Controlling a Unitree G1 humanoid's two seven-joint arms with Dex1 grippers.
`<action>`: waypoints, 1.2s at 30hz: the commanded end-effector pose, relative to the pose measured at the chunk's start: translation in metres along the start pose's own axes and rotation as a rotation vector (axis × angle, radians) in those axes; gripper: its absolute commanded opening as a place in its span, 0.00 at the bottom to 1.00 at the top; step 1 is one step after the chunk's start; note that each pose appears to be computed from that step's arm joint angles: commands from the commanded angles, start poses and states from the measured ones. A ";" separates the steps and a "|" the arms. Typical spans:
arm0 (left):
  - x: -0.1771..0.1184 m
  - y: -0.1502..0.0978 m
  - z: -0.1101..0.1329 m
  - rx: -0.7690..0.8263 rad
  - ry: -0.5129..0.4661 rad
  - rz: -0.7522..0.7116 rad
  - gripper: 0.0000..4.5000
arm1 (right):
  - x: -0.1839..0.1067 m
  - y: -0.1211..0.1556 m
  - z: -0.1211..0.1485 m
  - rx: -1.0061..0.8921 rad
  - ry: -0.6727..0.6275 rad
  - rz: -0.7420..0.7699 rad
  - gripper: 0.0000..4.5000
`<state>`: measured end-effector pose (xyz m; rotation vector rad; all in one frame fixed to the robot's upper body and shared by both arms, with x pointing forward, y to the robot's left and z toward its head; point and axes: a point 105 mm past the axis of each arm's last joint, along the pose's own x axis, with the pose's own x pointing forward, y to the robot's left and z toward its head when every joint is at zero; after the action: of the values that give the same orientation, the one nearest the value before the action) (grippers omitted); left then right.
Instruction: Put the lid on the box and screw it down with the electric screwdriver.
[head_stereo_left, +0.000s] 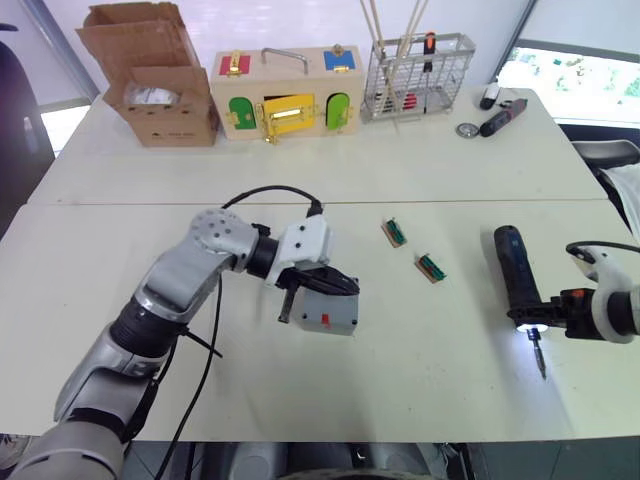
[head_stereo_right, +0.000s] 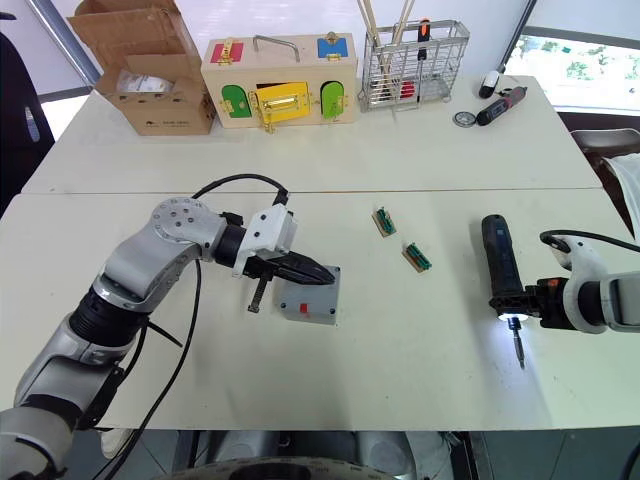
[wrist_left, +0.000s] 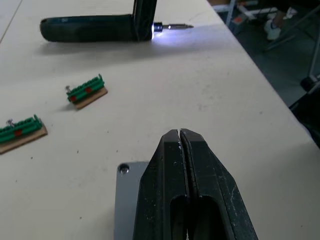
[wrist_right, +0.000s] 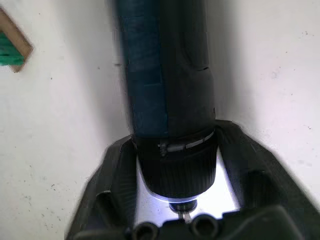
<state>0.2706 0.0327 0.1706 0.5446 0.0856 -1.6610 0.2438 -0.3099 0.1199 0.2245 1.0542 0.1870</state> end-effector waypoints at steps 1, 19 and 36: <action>-0.007 0.006 0.001 0.031 0.015 0.047 0.00 | 0.001 -0.002 0.004 -0.016 -0.020 -0.017 0.88; -0.070 0.012 -0.082 -0.408 0.094 0.395 0.00 | 0.002 0.156 -0.004 -0.840 -0.429 0.479 1.00; -0.018 -0.002 -0.088 -0.386 0.089 0.338 0.00 | 0.066 0.197 -0.045 -0.823 -0.322 0.593 1.00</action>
<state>0.2964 0.0870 0.0954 0.2881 0.3859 -1.2225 0.2315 -0.1015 0.0948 -0.1623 0.5014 1.0364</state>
